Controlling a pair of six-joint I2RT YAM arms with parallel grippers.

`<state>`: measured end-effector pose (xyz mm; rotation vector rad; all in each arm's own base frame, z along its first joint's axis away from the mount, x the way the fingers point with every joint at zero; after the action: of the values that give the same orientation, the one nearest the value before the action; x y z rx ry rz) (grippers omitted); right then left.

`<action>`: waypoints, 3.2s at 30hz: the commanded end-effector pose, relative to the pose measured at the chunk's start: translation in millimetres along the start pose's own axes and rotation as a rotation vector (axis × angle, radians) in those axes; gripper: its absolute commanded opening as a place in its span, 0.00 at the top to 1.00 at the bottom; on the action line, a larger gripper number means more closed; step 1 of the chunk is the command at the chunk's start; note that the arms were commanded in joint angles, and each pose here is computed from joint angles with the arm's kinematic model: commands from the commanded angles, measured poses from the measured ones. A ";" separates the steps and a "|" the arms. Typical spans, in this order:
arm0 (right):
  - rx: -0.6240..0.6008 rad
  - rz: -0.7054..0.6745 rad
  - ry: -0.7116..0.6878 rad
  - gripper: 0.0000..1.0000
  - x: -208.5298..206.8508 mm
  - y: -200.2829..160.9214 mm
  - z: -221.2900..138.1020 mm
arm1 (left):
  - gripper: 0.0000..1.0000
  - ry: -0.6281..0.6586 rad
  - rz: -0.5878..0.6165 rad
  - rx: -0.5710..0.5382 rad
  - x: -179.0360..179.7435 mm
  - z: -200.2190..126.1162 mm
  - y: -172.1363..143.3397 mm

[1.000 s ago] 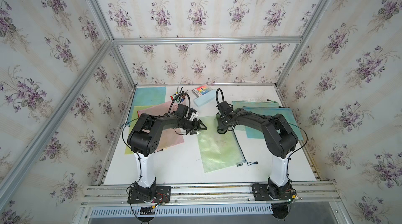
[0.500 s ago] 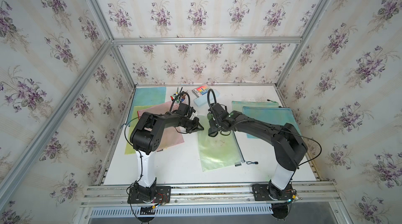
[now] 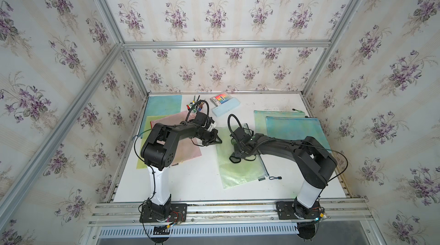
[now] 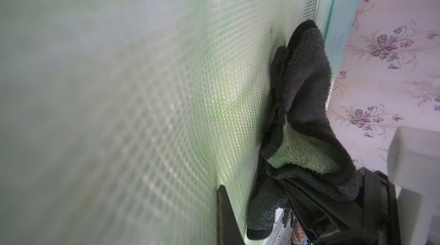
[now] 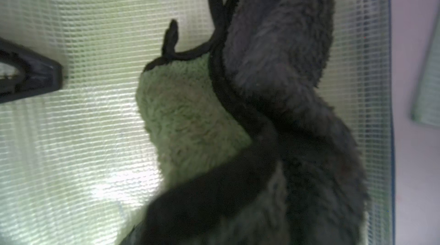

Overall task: Wipe the document bag
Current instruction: Wipe the dirt from the document bag.

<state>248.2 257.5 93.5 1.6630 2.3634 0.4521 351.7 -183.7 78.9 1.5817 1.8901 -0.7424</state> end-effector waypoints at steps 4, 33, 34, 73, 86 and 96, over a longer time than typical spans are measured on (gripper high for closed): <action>0.099 0.080 -0.045 0.81 -8.6 -21.4 12.6 | 0.98 0.020 0.025 0.008 1.3 -3.4 -5.2; 0.135 0.044 -0.257 0.79 -34.3 -54.2 -1.4 | 1.00 0.059 0.059 0.018 -7.4 -4.7 8.2; 0.110 0.086 -0.268 0.79 -50.6 -51.9 -7.6 | 1.00 0.060 0.060 0.021 -7.5 -5.2 7.7; -0.079 -0.223 0.053 0.00 -27.8 -5.2 -62.5 | 0.76 0.081 0.037 0.124 9.3 -16.0 -75.4; 0.031 -0.554 0.162 0.00 -20.9 -8.2 -23.9 | 0.77 0.097 0.042 0.129 13.0 -17.7 -80.1; 0.141 -0.467 -0.105 0.29 -44.9 -18.1 16.8 | 0.77 0.110 0.044 0.131 13.2 -20.2 -81.3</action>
<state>249.6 232.3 86.0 1.0338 2.7734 0.3419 269.4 -174.0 87.2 1.7524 1.9185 -0.7965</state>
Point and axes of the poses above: each gripper's point midway between its finger pads, its own z axis out along the fingers, its own x axis along the line the jaws close on, y = z × x, the point moved 8 cm from there along -z, back along the fingers, and after that the axes turned 10 degrees about -z, right-handed, at the moved point
